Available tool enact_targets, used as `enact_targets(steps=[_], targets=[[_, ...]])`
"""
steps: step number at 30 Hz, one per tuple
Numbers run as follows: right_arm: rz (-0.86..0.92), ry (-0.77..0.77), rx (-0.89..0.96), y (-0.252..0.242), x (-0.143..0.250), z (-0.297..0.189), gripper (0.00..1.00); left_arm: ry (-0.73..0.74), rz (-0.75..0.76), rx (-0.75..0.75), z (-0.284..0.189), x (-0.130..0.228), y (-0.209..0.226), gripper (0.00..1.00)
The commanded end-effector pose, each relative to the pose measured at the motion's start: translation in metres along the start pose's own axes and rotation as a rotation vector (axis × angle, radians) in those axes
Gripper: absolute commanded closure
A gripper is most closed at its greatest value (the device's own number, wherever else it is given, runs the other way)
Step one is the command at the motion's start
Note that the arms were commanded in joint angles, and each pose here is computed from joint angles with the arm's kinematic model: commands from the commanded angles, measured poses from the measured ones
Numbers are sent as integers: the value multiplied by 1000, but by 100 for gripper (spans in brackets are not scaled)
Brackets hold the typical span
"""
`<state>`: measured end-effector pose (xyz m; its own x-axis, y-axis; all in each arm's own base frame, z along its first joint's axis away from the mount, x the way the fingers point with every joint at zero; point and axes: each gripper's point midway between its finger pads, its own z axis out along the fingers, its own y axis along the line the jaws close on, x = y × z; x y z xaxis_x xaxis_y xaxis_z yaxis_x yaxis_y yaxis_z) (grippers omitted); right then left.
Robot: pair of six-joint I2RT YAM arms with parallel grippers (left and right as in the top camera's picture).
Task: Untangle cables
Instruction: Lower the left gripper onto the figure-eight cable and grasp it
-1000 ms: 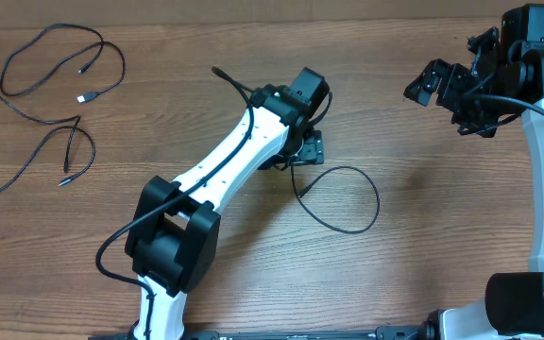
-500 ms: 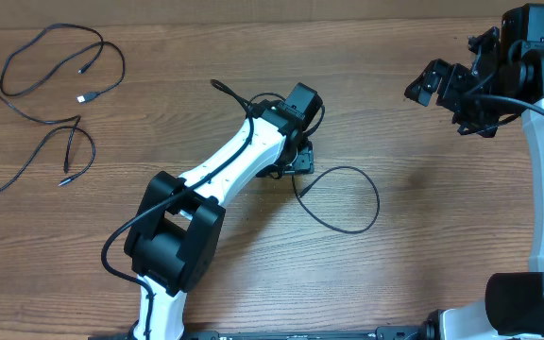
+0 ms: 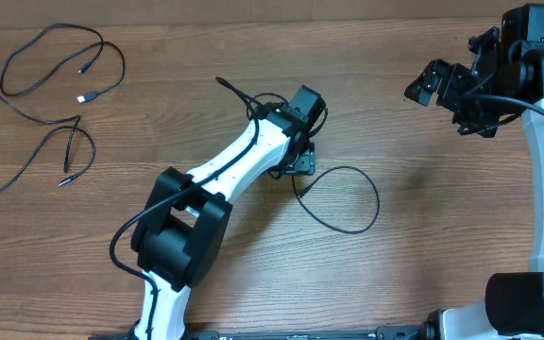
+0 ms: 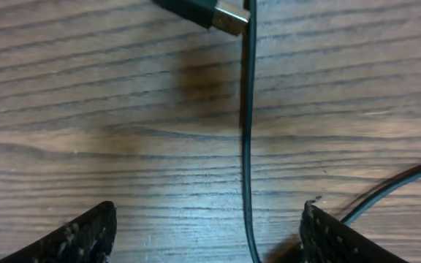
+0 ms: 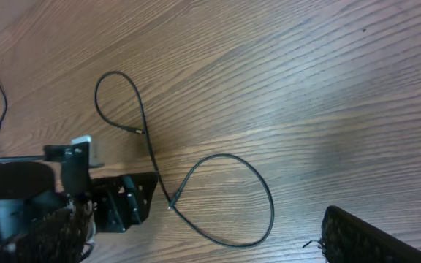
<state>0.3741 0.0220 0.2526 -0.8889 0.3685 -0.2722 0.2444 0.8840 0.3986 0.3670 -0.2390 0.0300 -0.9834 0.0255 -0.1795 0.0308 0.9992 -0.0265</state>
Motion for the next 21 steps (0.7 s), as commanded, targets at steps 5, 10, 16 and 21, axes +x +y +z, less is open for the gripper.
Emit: enact_targets(steps=[5,10,16,21], targets=[[-8,-13,2,1,0,-3,0,-11,40,-6,8,-1,-3,28],[-8,-13,2,1,0,-3,0,-12,42,-14,10,0,-1,39],[-8,-13,2,1,0,-3,0,33,48,-51,30,9,4,36],[-8,-13,2,1,0,-3,0,55,50,-67,40,14,7,37]])
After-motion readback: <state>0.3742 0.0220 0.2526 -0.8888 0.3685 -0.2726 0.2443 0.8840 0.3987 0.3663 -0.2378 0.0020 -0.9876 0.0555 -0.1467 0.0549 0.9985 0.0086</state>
